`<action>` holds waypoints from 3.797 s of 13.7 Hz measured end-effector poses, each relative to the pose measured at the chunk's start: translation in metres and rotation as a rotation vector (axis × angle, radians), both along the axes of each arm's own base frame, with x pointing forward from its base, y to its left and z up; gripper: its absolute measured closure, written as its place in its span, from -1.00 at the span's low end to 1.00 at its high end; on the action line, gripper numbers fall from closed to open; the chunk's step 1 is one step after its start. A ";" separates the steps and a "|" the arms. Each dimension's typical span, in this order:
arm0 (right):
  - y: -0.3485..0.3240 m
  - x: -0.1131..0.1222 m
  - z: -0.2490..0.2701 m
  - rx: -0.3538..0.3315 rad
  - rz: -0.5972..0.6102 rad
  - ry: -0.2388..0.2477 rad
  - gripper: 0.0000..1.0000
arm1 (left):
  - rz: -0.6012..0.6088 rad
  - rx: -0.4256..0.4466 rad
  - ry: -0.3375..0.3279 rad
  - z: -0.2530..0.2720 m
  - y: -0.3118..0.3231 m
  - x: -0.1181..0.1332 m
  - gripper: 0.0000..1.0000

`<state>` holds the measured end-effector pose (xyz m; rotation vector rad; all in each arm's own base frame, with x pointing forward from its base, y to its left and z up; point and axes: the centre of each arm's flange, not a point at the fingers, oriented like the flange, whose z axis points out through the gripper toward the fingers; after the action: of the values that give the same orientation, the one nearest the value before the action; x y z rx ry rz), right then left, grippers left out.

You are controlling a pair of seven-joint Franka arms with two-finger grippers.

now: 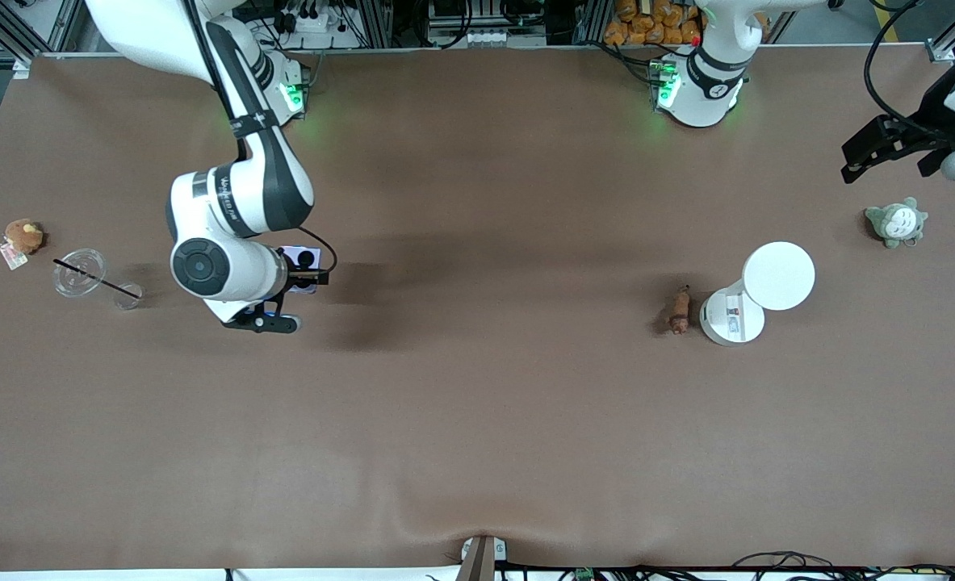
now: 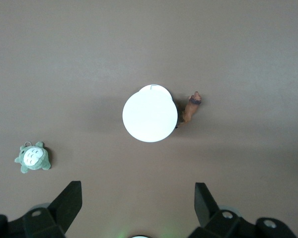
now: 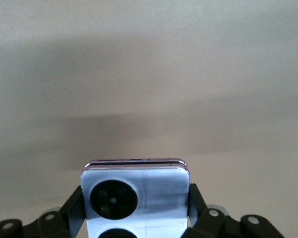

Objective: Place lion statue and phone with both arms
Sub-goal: 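Carry the phone with the right gripper beside the clear plastic cup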

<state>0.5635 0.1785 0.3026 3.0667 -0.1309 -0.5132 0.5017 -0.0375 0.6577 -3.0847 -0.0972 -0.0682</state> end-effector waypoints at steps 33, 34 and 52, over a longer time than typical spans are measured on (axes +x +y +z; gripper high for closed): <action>-0.230 -0.008 -0.066 0.004 0.058 -0.061 -0.68 | -0.017 -0.041 0.038 -0.012 -0.013 0.005 -1.00; -0.232 -0.010 -0.070 -0.002 0.064 -0.071 -0.68 | -0.017 -0.042 0.039 -0.013 -0.013 0.006 -1.00; -0.291 -0.042 -0.131 0.004 0.122 -0.090 -0.68 | -0.019 -0.042 0.041 -0.015 -0.014 0.007 -1.00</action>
<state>0.5217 -0.1121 0.1716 3.0768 0.0547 -0.3697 0.5091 -0.0514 0.6426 -3.1271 -0.0680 -0.0045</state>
